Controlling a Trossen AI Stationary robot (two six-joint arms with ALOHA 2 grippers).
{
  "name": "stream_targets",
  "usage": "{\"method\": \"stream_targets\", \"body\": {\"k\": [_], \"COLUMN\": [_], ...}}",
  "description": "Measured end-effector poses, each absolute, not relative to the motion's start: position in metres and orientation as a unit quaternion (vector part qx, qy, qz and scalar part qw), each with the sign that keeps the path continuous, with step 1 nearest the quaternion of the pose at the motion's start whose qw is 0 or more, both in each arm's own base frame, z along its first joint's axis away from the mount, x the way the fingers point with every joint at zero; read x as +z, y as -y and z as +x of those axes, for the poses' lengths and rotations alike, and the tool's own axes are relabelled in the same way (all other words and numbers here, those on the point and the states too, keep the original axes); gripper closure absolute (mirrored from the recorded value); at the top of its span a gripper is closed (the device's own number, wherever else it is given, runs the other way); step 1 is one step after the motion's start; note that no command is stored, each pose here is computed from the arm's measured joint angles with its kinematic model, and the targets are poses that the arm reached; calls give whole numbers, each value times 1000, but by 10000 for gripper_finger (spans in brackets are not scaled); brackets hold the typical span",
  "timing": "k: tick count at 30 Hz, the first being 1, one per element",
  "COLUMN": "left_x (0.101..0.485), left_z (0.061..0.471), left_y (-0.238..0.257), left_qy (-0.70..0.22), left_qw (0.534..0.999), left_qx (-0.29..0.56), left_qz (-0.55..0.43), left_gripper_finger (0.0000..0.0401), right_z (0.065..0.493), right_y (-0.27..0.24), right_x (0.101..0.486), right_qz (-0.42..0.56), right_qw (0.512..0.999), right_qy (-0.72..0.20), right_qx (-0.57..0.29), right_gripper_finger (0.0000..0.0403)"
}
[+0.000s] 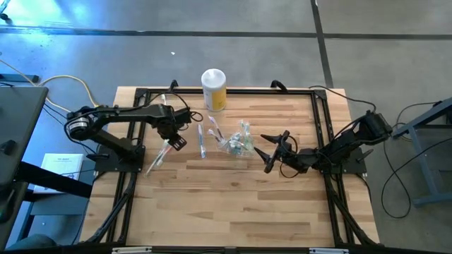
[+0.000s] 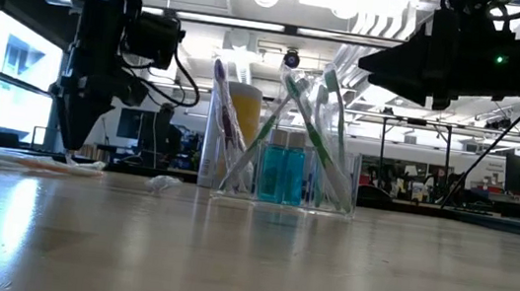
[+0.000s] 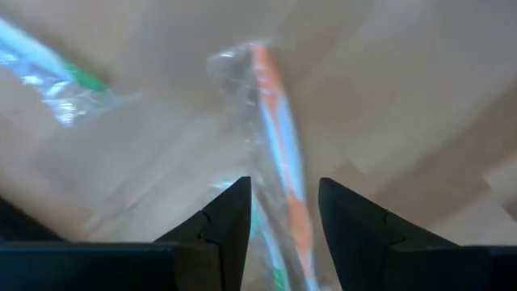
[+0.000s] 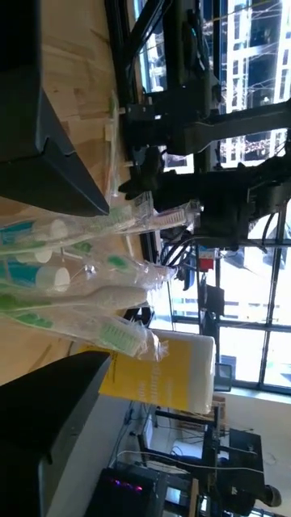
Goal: Pick & Place toothbrushing station
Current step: Put the orange toothbrush into the right section of the transparent organizer
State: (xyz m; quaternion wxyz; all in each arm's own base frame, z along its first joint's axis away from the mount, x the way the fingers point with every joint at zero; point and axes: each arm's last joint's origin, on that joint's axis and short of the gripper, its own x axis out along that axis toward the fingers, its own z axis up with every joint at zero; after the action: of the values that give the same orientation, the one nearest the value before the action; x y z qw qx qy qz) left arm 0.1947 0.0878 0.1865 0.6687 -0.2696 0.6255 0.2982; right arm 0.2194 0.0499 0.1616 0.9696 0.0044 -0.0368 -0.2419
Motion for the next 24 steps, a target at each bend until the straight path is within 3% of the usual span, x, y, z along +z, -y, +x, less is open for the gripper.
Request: {"method": "stream_targets", "body": {"k": [19,24], "left_x": [126,126], "left_z": [195,196], "left_y": [-87,-85], "left_qy": [-672,-674], "left_qw": [612,620], "left_qx": [300,290], "left_qz": [-290,-279], "left_gripper_finger": [263,306], "right_z": [219,219], "right_y": [-53,-53], "right_x": [161,161], "right_qz": [2,2], "right_qw": [971,971], "right_qy": [34,34], "right_qx": [-236,-236], "right_gripper_finger": [125,125]}}
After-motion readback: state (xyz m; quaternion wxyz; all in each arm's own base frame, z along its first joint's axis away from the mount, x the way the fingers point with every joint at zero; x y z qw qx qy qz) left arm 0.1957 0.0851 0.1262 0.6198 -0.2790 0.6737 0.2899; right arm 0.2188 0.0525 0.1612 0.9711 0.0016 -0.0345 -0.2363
